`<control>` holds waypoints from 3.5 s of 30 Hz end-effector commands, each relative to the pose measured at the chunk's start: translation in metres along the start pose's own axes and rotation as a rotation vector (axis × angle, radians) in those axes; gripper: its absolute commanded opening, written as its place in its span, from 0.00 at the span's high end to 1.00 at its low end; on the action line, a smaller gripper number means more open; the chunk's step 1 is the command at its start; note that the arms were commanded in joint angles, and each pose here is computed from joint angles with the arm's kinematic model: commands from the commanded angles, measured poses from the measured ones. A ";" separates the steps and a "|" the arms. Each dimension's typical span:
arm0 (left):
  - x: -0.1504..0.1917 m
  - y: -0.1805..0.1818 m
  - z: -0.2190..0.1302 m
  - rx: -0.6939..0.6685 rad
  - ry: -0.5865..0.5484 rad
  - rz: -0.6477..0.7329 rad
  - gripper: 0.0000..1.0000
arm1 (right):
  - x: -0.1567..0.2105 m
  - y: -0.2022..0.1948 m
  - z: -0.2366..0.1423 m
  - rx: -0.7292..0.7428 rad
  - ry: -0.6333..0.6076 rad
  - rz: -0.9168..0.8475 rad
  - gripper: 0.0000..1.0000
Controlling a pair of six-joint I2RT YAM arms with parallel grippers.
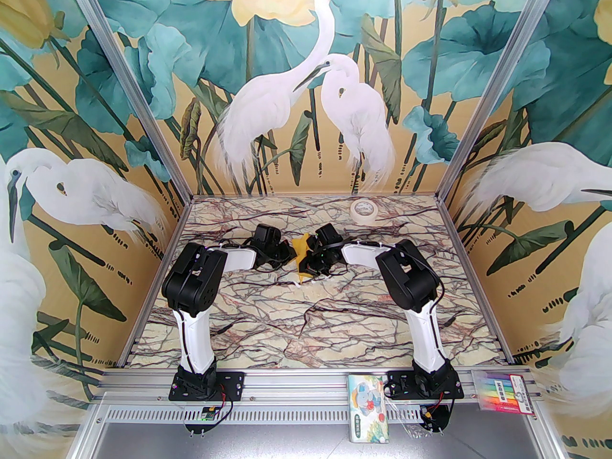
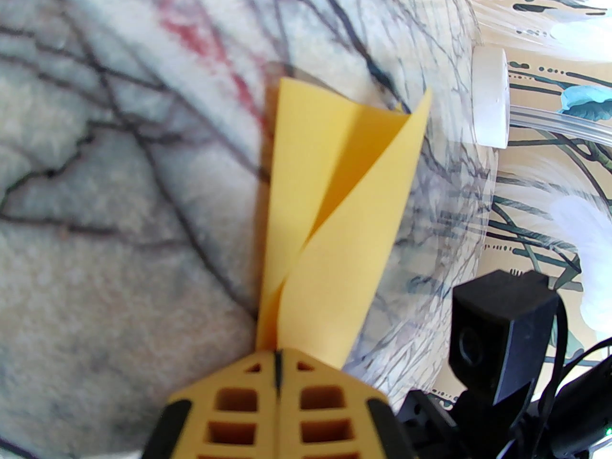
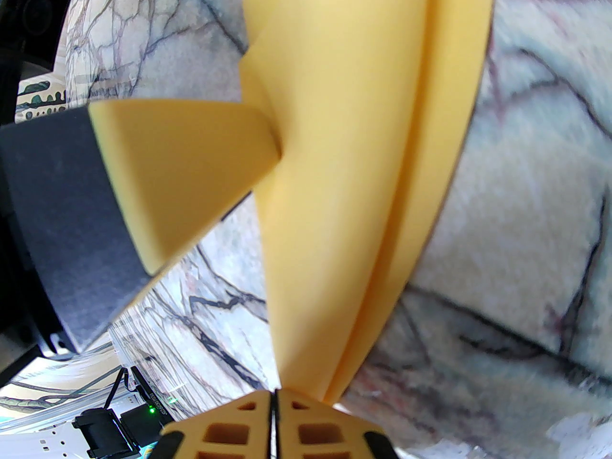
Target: Fold a paper plane with a square sheet of paper (fold left side to right side)
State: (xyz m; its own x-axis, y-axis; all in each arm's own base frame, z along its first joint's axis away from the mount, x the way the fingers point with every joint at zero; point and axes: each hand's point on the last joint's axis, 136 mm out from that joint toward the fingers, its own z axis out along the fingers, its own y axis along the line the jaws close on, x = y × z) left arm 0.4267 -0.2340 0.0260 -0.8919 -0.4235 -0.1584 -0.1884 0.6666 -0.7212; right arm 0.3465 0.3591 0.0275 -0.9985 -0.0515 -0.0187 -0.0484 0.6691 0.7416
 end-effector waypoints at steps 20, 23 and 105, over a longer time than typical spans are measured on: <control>-0.002 0.009 0.012 -0.030 0.034 0.014 1.00 | 0.006 -0.006 0.010 0.012 0.032 -0.010 0.89; -0.003 0.009 0.013 -0.031 0.036 0.015 1.00 | 0.006 -0.005 0.010 0.011 0.033 -0.011 0.89; 0.007 0.025 0.021 -0.087 0.070 -0.013 1.00 | 0.032 0.000 -0.018 0.013 0.065 -0.041 1.00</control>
State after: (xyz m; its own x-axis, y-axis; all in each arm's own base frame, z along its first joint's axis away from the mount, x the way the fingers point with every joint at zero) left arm 0.4343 -0.2430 0.0205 -0.9109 -0.3904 -0.1337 -0.1814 0.6698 -0.7200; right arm 0.3019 0.3500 0.0194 -0.9870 -0.1567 0.0350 -0.0847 0.6936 0.7154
